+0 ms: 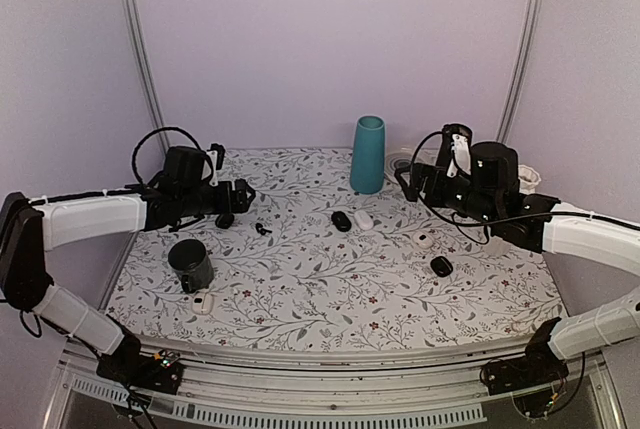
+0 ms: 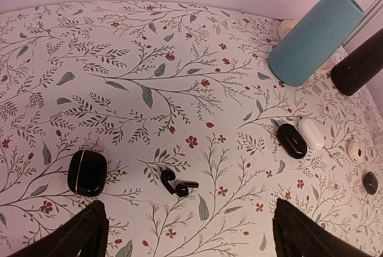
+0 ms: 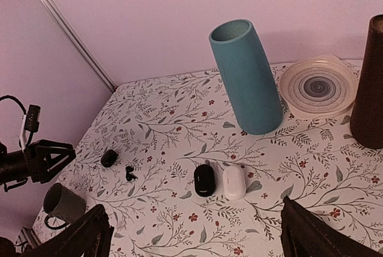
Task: Insert the wireless bluetooth earbuds into the charging case
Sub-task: Pick up the charging case from the center of the board.
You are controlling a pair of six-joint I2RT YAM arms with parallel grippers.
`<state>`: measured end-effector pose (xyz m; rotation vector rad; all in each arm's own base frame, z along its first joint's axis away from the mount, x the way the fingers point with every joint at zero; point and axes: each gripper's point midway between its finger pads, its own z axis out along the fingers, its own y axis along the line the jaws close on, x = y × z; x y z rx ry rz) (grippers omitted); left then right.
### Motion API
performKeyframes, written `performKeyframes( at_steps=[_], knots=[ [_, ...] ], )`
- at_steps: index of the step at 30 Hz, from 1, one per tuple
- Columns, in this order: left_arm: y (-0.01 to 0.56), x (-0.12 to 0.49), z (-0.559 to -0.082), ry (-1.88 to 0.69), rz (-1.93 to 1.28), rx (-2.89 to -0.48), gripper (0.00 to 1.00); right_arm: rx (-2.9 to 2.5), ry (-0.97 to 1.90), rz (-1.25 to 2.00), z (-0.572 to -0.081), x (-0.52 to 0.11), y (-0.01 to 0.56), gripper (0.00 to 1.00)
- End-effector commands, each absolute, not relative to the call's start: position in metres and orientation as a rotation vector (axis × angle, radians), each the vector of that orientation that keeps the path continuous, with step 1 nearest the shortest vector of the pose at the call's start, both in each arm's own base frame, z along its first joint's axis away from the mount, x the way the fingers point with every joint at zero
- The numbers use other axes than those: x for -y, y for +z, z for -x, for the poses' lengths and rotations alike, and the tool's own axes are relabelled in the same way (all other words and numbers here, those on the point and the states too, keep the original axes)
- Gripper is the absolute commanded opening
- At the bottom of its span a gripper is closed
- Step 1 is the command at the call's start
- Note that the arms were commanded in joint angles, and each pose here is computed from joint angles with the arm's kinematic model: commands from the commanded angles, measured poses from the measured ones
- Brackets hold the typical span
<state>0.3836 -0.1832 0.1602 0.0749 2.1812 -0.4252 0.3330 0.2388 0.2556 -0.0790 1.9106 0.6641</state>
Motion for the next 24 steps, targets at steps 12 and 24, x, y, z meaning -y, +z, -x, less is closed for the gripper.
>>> performKeyframes(
  at_steps=[12,24],
  knots=[
    [0.116,0.152,-0.403,-0.312,0.012,-2.321,0.96,-1.928,0.704,0.130,-0.335,-0.253,0.258,0.99],
    [0.078,0.116,-0.426,-0.150,0.053,-2.453,0.96,-1.914,0.738,0.157,-0.329,-0.255,0.261,0.99]
  ],
)
